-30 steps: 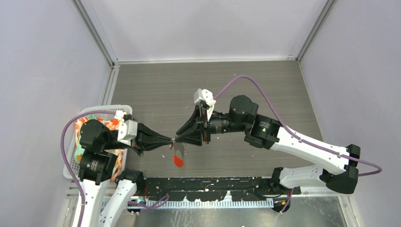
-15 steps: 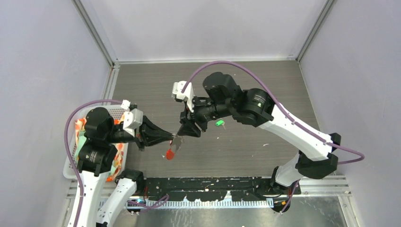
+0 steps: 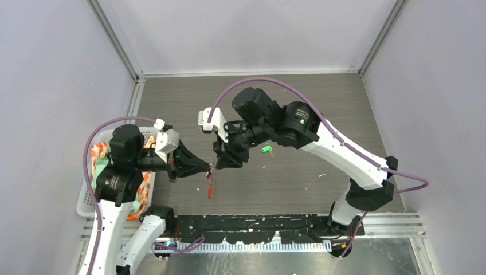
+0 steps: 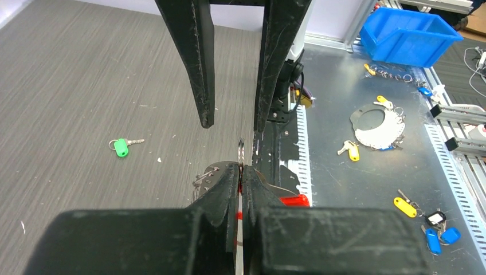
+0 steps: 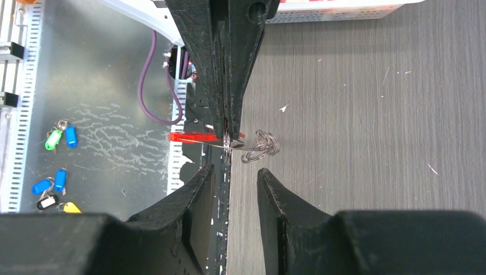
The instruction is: Put the keys on the keyring
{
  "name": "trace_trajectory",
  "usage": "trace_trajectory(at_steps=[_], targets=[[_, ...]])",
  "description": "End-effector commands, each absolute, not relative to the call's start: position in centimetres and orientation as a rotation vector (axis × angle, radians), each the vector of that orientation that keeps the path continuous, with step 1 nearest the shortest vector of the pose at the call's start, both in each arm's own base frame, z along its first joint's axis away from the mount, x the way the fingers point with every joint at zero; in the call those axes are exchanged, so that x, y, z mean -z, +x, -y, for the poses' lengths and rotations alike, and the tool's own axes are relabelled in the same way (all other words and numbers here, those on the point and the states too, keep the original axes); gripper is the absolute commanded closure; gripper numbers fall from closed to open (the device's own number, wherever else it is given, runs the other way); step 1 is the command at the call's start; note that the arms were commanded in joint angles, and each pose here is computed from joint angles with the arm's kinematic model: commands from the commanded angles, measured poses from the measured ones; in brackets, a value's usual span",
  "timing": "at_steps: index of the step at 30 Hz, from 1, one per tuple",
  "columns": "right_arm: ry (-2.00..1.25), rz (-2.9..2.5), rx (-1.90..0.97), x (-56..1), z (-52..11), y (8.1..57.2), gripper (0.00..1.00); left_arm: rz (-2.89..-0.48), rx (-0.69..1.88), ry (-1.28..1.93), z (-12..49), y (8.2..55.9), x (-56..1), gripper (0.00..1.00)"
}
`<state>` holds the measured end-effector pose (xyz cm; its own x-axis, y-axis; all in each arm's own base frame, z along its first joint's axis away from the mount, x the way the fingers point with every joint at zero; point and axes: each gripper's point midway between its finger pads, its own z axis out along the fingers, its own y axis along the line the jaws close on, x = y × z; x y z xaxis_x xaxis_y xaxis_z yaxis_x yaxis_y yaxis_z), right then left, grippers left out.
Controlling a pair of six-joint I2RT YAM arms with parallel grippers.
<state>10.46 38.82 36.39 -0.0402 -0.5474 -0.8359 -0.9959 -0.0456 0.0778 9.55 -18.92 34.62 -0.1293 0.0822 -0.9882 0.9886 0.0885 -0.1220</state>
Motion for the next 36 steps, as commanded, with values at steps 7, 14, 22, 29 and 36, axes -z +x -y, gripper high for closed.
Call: trace_trajectory(at_steps=[7, 14, 22, 29, 36], targets=[[-1.683, -1.577, -1.060, -37.1, -40.2, 9.4, 0.63, -1.364, 1.193, 1.187, 19.1, 9.5, -35.5, 1.00], [-1.694, -1.582, -1.067, -36.7, -40.7, 9.4, 0.71, -1.373, 1.208, 1.194, 19.3, 9.6, -35.1, 0.99], [-1.688, -1.600, -1.029, -36.1, -41.0, 10.2, 0.92, -1.372, 1.225, 1.212, 19.5, 9.2, -34.8, 0.99], [-1.656, -1.579, -0.991, -36.3, -40.8, 10.8, 0.99, -1.389, 1.186, 1.217, 19.4, 9.4, -34.0, 0.92], [-1.421, -1.445, -1.092, -38.1, -40.5, 11.0, 0.99, -1.329, 1.065, 1.200, 19.1, 10.2, -35.5, 0.46]])
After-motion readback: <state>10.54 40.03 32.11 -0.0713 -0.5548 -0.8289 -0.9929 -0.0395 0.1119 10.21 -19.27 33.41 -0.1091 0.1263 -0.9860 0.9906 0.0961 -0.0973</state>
